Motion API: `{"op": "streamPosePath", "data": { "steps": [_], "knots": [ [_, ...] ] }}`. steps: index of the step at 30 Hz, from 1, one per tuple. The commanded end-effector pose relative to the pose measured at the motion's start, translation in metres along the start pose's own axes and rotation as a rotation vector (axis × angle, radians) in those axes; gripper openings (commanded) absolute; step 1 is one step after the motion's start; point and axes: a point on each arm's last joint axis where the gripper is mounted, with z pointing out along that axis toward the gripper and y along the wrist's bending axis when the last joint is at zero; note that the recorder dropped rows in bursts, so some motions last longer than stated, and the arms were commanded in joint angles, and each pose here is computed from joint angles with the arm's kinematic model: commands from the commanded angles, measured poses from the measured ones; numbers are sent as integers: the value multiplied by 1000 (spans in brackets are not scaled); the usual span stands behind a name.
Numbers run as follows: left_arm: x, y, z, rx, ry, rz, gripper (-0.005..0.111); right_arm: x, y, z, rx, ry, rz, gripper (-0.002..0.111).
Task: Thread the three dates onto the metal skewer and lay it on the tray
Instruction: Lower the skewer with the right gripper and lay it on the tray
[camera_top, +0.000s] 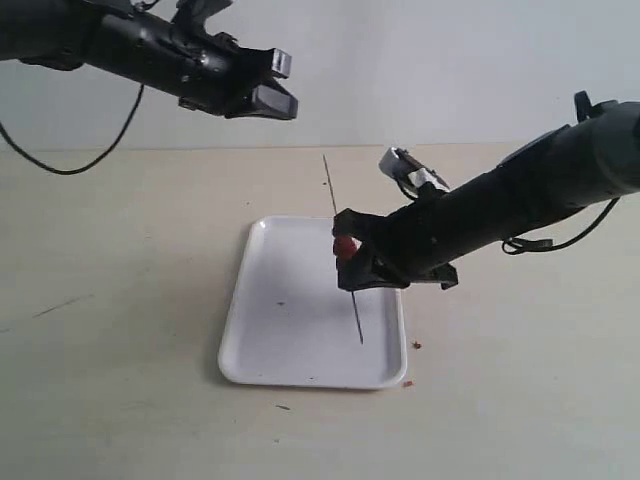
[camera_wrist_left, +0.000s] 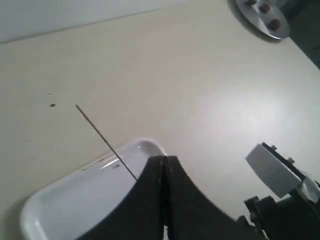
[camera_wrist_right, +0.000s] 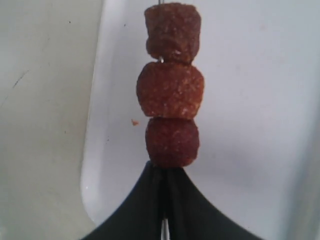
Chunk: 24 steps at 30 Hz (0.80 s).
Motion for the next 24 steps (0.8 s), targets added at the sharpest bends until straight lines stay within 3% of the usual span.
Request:
{"op": "streamPosePath", "data": {
  "steps": [1, 11, 24],
  "knots": [
    [10, 9, -35, -101, -57, 34, 0, 11, 21, 11, 16, 22, 71, 0],
    [43, 13, -73, -264, -133, 79, 0, 23, 41, 33, 94, -44, 156, 0],
    [44, -2, -90, -257, -163, 140, 0, 31, 34, 33, 189, 26, 178, 0]
  ]
}}
